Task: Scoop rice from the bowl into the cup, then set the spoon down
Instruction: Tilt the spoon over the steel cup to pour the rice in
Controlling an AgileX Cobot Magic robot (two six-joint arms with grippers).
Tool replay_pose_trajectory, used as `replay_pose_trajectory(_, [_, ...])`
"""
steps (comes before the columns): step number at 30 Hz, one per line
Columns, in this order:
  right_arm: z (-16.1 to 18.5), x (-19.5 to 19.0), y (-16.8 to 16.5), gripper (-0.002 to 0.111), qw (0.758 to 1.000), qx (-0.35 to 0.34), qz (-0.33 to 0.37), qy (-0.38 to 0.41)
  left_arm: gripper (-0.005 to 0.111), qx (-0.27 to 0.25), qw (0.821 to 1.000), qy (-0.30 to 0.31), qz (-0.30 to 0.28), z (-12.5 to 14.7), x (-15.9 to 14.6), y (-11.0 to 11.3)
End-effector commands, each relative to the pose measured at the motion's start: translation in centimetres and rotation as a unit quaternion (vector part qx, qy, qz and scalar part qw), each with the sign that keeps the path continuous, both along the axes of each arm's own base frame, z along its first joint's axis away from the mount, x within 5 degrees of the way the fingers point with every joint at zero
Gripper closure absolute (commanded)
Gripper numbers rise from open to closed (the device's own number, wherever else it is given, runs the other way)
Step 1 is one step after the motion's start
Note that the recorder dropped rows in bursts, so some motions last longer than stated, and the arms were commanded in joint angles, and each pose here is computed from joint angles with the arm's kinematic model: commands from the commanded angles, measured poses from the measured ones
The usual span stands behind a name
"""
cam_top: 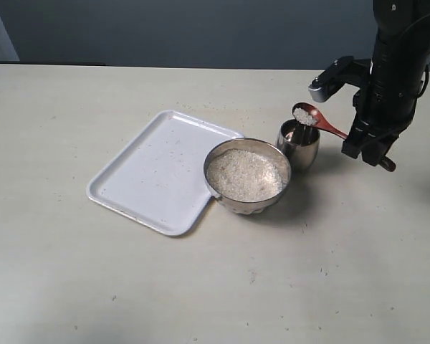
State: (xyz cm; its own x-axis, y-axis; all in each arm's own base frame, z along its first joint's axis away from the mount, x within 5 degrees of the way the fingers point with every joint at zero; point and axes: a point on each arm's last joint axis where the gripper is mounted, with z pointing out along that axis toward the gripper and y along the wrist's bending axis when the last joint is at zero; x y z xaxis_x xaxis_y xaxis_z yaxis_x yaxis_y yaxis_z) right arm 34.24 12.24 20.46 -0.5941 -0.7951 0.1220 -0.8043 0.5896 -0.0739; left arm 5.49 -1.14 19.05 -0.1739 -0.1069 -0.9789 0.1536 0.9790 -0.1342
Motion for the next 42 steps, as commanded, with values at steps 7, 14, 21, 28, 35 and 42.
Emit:
replay_pose_trajectory(7, [-0.4, 0.6, -0.6, 0.109, 0.999, -0.027, -0.019, -0.011, 0.106, -0.003, 1.000, -0.005, 0.000, 0.2, 0.0, 0.0])
replay_pose_trajectory(14, [-0.4, 0.5, -0.4, 0.109, 0.999, -0.028, -0.016, -0.012, 0.106, -0.003, 1.000, -0.005, 0.000, 0.2, 0.0, 0.0])
replay_pose_trajectory(21, [-0.3, 0.3, 0.3, 0.109, 0.999, -0.034, -0.001, -0.015, 0.106, -0.003, 1.000, -0.005, 0.000, 0.2, 0.0, 0.0])
replay_pose_trajectory(28, [-0.3, 0.3, 0.5, 0.109, 0.999, -0.047, 0.001, -0.023, 0.106, -0.003, 1.000, -0.005, 0.000, 0.2, 0.0, 0.0])
replay_pose_trajectory(35, [-0.2, 0.3, 0.4, 0.109, 0.998, -0.053, -0.007, -0.028, 0.106, -0.003, 1.000, -0.005, 0.000, 0.2, 0.0, 0.0])
replay_pose_trajectory(42, [-0.2, 0.3, 0.4, 0.109, 0.998, -0.058, -0.012, -0.032, 0.106, -0.003, 1.000, -0.005, 0.000, 0.2, 0.0, 0.0])
